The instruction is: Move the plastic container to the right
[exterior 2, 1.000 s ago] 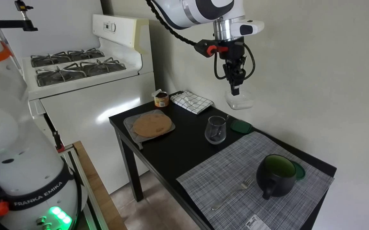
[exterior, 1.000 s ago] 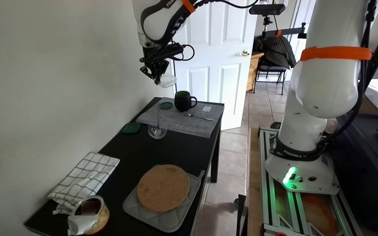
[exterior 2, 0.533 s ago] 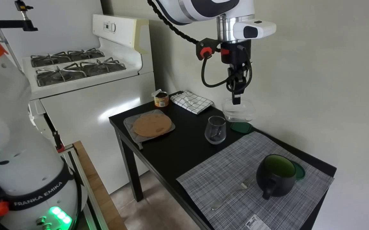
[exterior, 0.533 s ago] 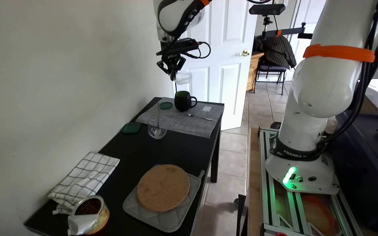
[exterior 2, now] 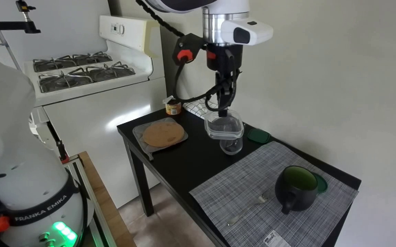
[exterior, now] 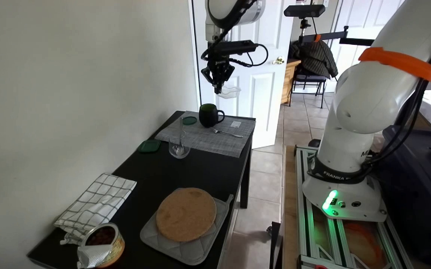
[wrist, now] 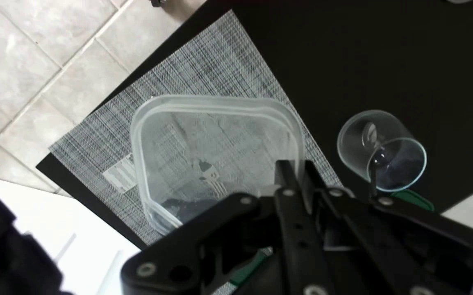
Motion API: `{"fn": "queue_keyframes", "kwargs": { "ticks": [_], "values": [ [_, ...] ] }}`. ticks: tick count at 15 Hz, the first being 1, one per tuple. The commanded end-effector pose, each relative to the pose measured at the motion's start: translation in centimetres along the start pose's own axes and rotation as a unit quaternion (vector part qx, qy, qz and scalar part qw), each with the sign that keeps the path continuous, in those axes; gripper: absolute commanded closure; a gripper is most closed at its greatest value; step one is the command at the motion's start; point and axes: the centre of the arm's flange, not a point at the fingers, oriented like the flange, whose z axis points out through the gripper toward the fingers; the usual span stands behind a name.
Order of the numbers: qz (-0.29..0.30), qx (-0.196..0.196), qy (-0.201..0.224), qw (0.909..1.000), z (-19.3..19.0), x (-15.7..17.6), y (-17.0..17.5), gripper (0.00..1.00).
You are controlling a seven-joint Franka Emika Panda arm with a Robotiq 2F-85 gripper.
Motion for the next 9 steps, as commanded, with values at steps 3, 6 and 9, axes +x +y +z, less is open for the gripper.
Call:
{"fn": "queue_keyframes", "kwargs": {
  "ticks": [3, 6, 9],
  "values": [
    [0.028, -0.056, -0.026, 0.9977, 4.8, -5.7, -4.4, 0.98],
    [-0.013, -0.053, -0.045, 0.9975, 8.8, -8.2, -5.7, 0.98],
    [-0.013, -0.059, -0.053, 0.9968, 8.2, -8.1, -5.8, 0.93]
  ]
}}
